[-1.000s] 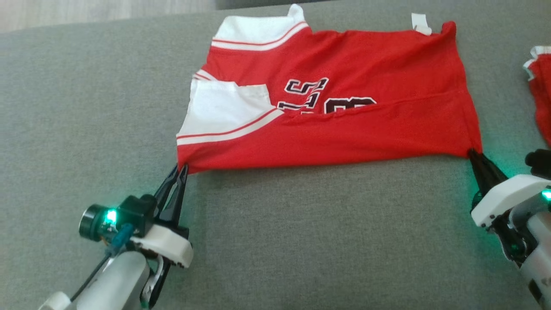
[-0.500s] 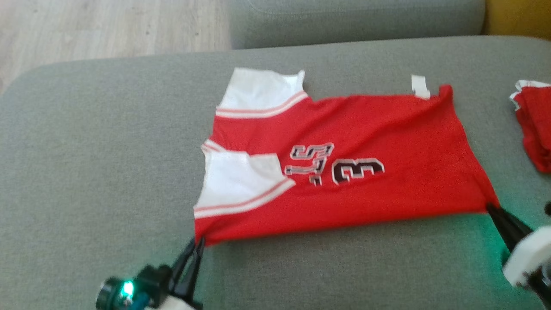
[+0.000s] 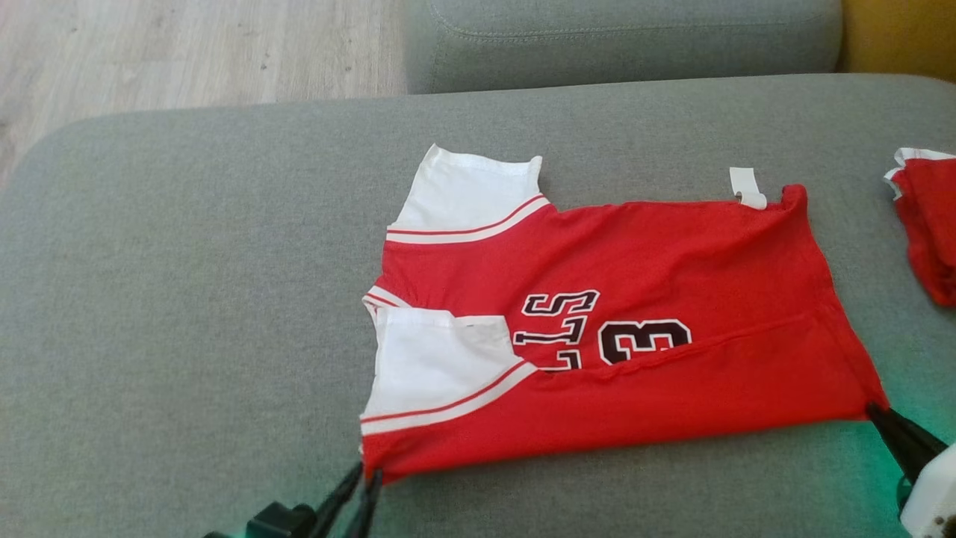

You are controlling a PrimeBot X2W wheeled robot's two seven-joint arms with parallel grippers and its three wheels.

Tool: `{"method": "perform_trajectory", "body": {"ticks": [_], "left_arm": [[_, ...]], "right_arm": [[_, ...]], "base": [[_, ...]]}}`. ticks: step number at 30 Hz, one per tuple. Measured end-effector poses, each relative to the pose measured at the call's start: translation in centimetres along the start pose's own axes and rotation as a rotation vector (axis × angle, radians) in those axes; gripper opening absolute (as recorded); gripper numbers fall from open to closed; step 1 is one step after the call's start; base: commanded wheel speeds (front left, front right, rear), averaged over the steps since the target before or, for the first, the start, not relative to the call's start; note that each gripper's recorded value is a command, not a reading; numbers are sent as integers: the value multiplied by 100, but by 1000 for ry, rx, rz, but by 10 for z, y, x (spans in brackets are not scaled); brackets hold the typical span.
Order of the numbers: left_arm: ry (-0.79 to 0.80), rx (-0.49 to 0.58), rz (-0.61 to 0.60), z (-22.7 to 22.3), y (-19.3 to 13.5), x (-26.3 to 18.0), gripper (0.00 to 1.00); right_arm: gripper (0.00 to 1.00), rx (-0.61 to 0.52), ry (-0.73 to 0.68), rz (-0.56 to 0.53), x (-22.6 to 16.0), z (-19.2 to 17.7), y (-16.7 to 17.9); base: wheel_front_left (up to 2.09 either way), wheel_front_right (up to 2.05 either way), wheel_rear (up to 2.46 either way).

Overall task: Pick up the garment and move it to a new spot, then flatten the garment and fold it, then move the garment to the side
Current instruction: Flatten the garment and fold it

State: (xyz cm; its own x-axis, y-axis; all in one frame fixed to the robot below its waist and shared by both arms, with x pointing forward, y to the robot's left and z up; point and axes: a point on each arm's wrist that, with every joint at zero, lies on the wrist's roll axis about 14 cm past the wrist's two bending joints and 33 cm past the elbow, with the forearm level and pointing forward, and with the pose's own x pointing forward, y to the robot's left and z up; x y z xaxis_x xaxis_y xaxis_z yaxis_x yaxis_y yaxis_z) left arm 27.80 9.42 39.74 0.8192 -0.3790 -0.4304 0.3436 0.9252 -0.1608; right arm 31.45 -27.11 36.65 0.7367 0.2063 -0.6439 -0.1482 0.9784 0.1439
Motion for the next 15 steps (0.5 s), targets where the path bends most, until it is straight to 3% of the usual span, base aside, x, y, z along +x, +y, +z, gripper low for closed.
{"method": "perform_trajectory", "body": {"ticks": [1,8,15], "left_arm": [[7,-5,-1,-1,0,0,98],[-21,47,-4,16,12,13,100],[-181,240,-18,108,46,58,100]], "right_arm": [[100,8,-4,-1,1,1,0],[100,-15,-59,-4,-2,13,1],[100,-16,-177,-6,-3,41,5]], "base": [[0,0,0],[0,0,0],[0,0,0]]}}
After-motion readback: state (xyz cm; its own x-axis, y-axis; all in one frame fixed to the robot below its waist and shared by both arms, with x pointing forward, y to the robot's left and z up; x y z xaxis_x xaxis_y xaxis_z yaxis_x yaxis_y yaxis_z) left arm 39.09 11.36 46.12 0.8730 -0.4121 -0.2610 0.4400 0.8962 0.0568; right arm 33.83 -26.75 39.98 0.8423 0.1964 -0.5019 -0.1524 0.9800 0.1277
